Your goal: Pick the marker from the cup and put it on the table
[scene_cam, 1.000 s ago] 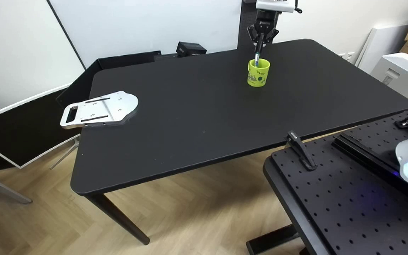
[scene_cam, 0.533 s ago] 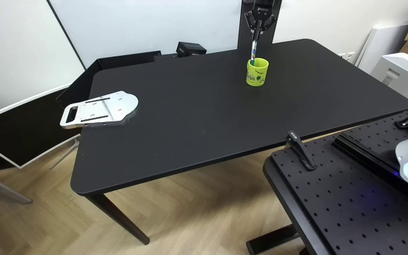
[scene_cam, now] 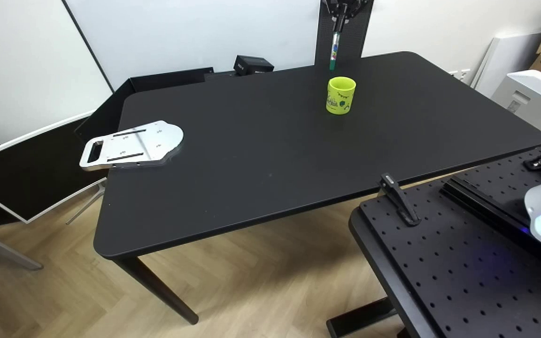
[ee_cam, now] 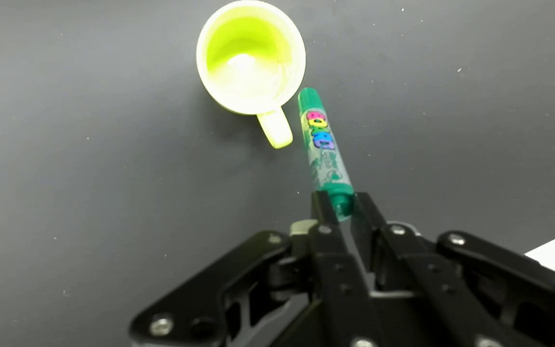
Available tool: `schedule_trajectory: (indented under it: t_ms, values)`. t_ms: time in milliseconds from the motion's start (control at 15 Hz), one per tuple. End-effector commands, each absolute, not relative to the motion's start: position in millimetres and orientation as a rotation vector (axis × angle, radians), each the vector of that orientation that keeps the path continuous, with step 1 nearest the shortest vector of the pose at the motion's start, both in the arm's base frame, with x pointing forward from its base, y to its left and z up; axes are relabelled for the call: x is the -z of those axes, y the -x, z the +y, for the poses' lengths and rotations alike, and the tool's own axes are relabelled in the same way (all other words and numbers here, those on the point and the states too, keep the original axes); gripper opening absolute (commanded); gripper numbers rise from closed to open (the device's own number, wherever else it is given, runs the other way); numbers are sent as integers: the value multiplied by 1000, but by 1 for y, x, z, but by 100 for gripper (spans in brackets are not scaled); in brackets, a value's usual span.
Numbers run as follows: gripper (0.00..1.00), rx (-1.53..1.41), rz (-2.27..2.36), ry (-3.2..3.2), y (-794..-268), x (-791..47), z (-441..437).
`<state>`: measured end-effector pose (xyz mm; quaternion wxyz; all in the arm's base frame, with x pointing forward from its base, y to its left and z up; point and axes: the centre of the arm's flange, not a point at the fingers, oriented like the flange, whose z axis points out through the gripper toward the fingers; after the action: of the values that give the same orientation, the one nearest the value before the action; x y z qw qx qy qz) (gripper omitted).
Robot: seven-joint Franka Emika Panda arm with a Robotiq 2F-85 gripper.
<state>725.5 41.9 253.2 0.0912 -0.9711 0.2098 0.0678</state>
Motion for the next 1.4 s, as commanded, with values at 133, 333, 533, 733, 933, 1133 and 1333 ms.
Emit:
schedule_trajectory:
  t_ms: [133, 333, 533, 733, 933, 1133, 1333]
  values:
    - [4, -188, 721, 2928, -732, -273, 31]
    - [4, -185, 766, 2984, -730, -268, 11]
    - [4, -209, 803, 3045, -728, -260, -10]
    - [4, -270, 818, 3091, -723, -248, -29]
    - [4, -432, 797, 3076, -716, -226, -48]
    - [4, -600, 780, 3046, -707, -200, -63]
    - [4, -712, 797, 3026, -698, -175, -79]
